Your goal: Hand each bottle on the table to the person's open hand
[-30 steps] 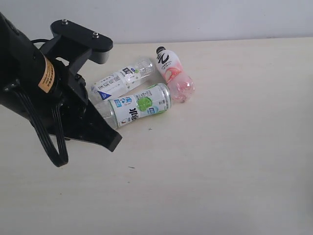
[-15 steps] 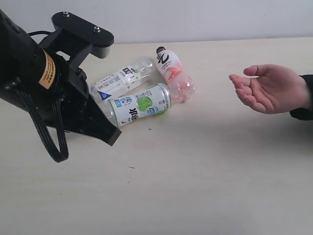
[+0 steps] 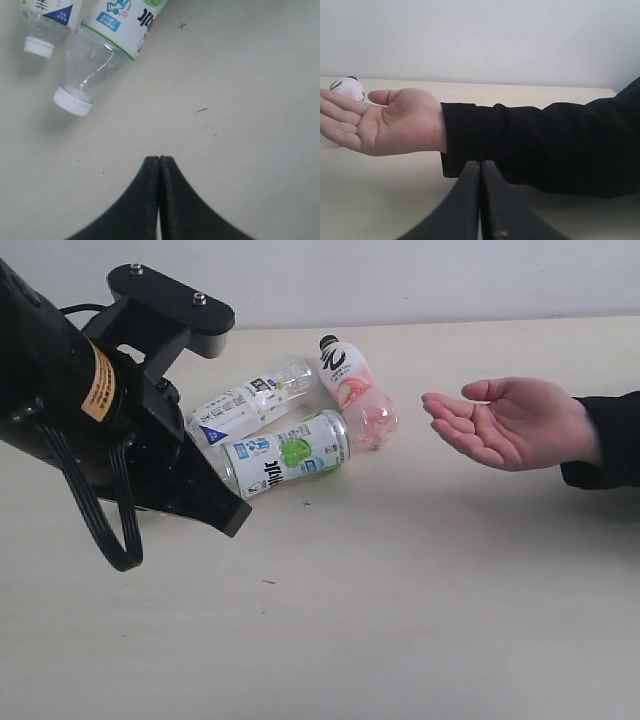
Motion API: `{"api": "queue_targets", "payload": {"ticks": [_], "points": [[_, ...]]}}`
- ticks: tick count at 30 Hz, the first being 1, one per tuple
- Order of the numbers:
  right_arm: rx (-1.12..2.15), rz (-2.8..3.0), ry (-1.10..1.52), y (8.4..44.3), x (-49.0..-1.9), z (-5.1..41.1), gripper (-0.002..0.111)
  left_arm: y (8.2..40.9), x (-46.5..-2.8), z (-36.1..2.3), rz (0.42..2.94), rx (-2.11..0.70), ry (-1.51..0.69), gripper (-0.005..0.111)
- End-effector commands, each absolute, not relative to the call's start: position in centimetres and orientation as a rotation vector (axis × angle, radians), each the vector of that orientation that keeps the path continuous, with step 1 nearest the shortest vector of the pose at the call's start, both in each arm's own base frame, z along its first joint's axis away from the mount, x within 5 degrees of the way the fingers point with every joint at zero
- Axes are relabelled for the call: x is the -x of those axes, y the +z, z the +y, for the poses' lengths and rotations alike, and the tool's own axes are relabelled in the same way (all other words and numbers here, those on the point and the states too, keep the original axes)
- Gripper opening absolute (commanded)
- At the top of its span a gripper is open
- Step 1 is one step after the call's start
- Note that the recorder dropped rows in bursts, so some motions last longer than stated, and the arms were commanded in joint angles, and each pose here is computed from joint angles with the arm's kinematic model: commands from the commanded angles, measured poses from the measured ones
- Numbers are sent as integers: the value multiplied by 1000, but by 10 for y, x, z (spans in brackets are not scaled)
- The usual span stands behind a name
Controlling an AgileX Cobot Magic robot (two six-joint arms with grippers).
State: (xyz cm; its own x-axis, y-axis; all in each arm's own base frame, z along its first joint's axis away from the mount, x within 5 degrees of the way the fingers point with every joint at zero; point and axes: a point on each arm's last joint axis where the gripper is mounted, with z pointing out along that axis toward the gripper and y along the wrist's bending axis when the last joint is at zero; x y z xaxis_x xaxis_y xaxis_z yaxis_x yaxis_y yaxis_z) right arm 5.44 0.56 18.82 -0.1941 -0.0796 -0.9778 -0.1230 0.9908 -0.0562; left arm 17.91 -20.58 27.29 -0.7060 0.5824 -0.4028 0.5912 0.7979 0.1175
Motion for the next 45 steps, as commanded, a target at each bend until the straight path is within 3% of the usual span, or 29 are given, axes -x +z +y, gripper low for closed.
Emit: {"api": "queue_targets", "payload": {"ticks": [1, 45], "points": [[151, 1760, 42, 188, -54, 6, 0, 274, -178, -205, 2560, -876, -45, 0], [151, 1760, 42, 188, -54, 6, 0, 276, -181, -208, 2509, -878, -78, 0]]}}
